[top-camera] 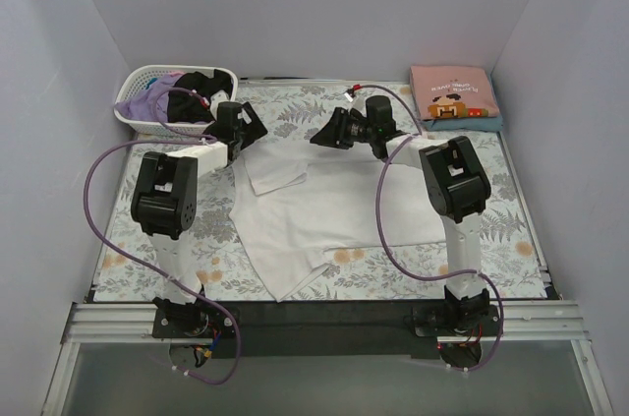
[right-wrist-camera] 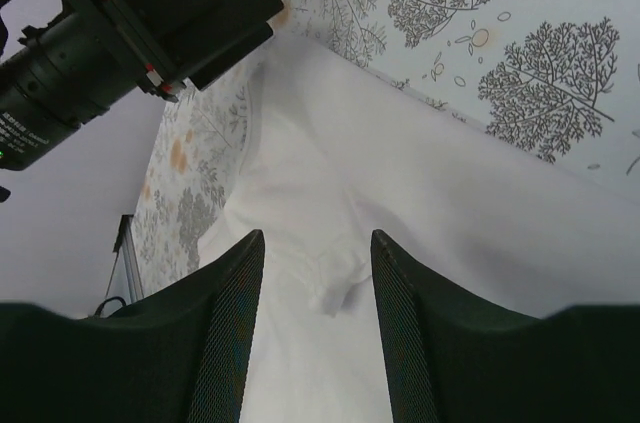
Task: Fold and stack the t-shirts
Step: Fold the tshirt
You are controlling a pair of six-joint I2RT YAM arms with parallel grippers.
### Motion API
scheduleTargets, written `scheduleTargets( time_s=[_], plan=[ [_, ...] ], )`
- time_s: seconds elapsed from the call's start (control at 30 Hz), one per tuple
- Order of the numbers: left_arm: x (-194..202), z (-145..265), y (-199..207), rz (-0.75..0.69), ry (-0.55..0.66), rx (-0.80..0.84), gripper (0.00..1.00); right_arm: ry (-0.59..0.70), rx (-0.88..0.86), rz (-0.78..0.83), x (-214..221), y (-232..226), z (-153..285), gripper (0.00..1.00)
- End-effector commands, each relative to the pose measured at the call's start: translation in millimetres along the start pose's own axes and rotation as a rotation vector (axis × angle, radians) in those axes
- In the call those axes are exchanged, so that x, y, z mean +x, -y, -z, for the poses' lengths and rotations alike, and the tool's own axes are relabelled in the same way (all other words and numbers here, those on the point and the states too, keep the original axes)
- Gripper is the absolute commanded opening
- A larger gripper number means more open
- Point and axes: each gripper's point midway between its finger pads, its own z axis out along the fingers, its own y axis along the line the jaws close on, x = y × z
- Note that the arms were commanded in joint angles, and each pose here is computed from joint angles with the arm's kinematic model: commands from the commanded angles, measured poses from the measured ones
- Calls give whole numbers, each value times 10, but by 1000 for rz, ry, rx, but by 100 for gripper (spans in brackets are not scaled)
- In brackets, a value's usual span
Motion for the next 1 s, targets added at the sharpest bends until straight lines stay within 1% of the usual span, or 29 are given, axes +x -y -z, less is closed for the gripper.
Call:
scheduleTargets(
  time_s=[0.0, 0.13, 0.33, 0.5, 0.77, 0.87, 0.97],
  plan=[
    [-177, -81, 51, -6, 43, 7, 87, 18, -62, -14, -107, -112, -192, 54],
    [-165, -160, 20, -17, 44, -8, 87, 34, -71, -17, -202, -92, -322, 54],
    [-138, -228, -31, -14, 38, -21, 87, 12, -67, -53, -114, 138, -500, 53],
    [-156, -245, -68, -14, 42, -30, 87, -9, -23, -106, 81, 433, -589, 54],
    [-420, -209, -56, 1, 94, -26, 87, -45, 65, -191, 447, 825, -533, 53],
    [-554, -182, -9, 7, 124, -12, 87, -51, 80, -201, 503, 882, -496, 53],
    [-681, -131, 139, 3, 146, 38, 87, -51, 74, -199, 489, 880, -491, 53]
  ],
)
